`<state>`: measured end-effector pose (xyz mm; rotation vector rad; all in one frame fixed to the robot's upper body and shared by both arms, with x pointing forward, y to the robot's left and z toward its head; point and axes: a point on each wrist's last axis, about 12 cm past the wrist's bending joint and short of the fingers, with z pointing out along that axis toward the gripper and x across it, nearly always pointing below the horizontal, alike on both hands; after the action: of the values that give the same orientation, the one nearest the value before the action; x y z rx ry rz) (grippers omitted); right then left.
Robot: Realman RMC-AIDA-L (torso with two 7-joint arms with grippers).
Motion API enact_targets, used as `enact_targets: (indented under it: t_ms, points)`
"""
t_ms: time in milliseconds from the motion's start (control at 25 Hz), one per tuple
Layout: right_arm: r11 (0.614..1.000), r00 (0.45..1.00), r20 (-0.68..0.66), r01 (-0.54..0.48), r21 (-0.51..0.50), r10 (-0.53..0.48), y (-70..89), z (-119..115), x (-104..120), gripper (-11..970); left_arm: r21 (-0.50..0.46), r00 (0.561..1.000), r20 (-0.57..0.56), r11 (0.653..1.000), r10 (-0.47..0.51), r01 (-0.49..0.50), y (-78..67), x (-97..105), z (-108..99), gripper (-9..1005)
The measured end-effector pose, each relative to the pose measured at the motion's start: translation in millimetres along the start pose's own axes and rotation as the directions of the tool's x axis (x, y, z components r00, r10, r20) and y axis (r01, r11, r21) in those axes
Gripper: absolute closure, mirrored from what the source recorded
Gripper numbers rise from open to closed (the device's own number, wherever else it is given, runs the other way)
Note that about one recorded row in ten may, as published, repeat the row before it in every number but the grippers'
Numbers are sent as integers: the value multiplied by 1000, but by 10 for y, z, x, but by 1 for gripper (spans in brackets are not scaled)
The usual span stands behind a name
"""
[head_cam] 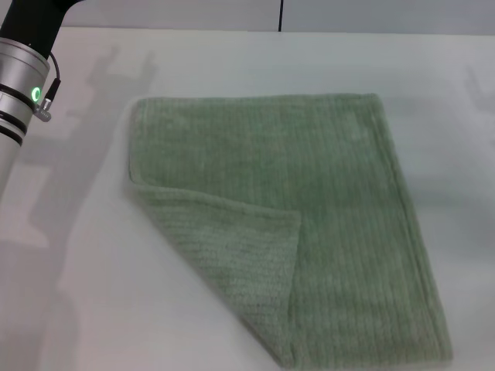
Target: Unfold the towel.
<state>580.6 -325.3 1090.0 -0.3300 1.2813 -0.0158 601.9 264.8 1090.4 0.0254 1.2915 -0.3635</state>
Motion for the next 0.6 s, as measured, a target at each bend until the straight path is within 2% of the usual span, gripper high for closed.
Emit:
enact_targets:
  t_ms: [280,600]
  points:
    - [996,1000,8,-7,-85,8,177,27,-4,359,10,1000,3,1000,-3,3,-28,-7,35,316]
    - [996,1000,4,-24,-86,24,208,3,14,367,9,1000,0,1000,0,0,-26,-3,34,316]
